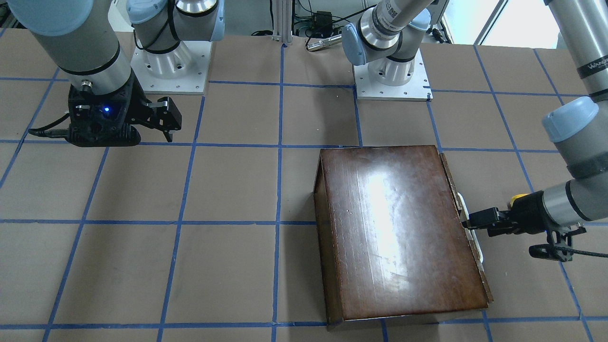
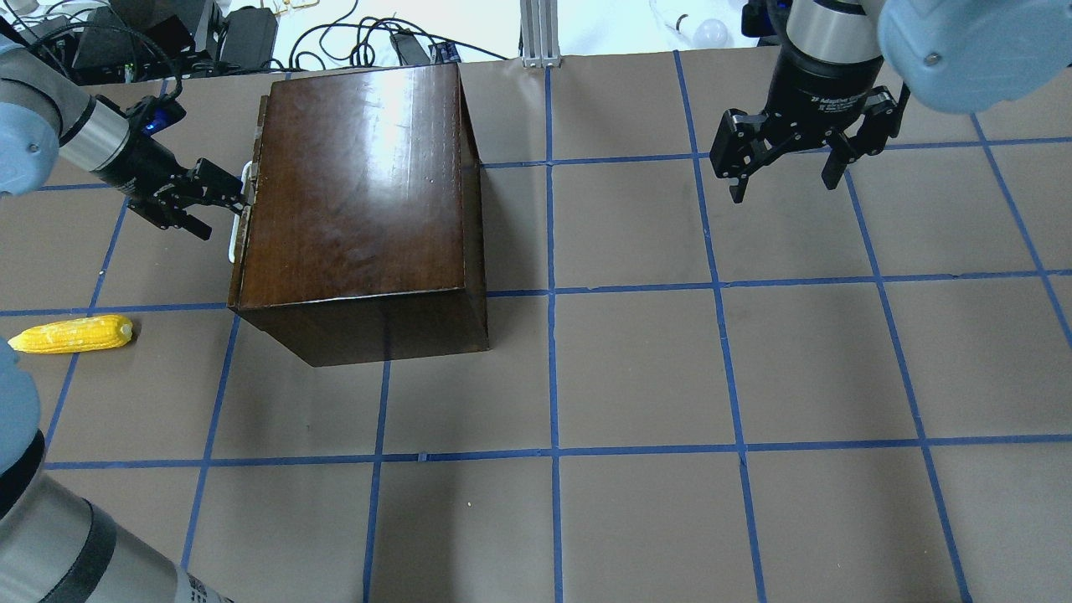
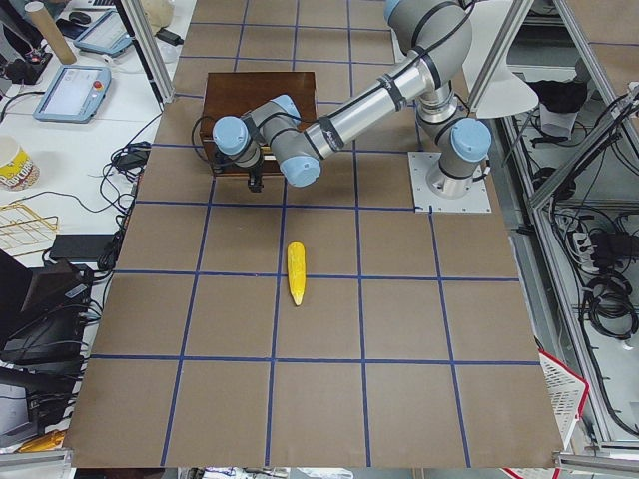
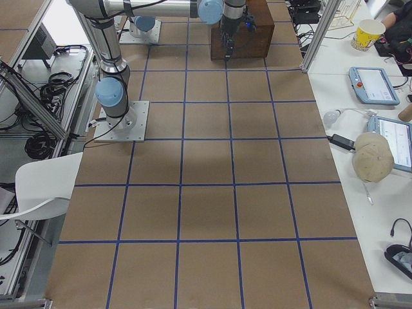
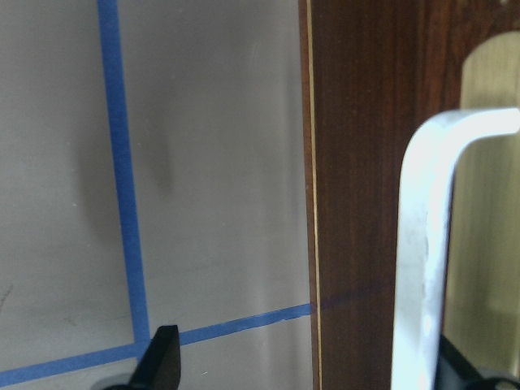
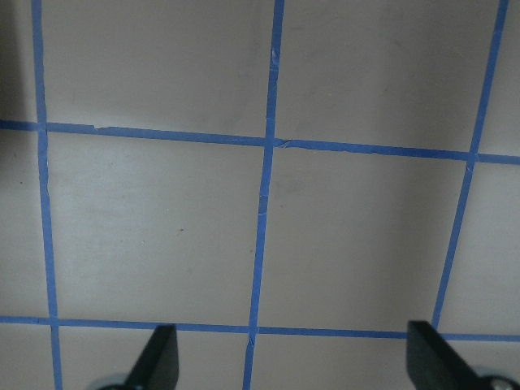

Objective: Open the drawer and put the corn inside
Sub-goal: 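Pull the drawer open with the left gripper, away from the cabinet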

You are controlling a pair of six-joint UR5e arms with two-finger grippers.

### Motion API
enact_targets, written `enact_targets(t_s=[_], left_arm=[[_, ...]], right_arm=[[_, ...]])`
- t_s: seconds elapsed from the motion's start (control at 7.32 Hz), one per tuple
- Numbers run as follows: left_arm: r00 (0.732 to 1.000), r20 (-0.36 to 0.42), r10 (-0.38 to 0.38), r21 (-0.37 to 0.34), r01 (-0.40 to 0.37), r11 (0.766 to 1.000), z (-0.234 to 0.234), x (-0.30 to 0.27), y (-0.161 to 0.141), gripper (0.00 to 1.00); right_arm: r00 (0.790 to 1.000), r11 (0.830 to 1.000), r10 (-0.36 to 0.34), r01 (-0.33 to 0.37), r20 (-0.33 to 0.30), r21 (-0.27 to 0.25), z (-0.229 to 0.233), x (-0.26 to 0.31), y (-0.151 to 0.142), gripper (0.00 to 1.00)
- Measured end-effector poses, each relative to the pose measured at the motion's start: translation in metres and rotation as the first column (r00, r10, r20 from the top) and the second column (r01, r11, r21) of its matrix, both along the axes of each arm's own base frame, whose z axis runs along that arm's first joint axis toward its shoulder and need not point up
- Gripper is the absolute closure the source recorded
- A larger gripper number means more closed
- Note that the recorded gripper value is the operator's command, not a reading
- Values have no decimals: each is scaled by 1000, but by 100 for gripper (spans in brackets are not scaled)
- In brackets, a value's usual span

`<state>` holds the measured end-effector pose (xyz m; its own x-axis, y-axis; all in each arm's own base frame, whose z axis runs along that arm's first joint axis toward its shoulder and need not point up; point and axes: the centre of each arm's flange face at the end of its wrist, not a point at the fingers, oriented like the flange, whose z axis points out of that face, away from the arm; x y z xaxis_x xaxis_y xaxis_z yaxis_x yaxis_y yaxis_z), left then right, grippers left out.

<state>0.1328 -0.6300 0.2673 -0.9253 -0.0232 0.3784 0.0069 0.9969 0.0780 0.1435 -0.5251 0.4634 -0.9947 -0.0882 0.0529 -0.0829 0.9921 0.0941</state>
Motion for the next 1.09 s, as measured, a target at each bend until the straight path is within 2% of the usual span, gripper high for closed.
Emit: enact_targets(t_s=[0.55, 1.09], left_arm=[[997, 74, -10, -2, 11, 1000, 1, 13, 0, 0], [996, 93, 8, -4, -8, 1000, 4, 32, 3, 0]], right_arm=[[1000, 1000, -1, 1, 0, 0, 0, 0, 0, 0], [1000, 1000, -1, 1, 0, 0, 0, 0, 0, 0]])
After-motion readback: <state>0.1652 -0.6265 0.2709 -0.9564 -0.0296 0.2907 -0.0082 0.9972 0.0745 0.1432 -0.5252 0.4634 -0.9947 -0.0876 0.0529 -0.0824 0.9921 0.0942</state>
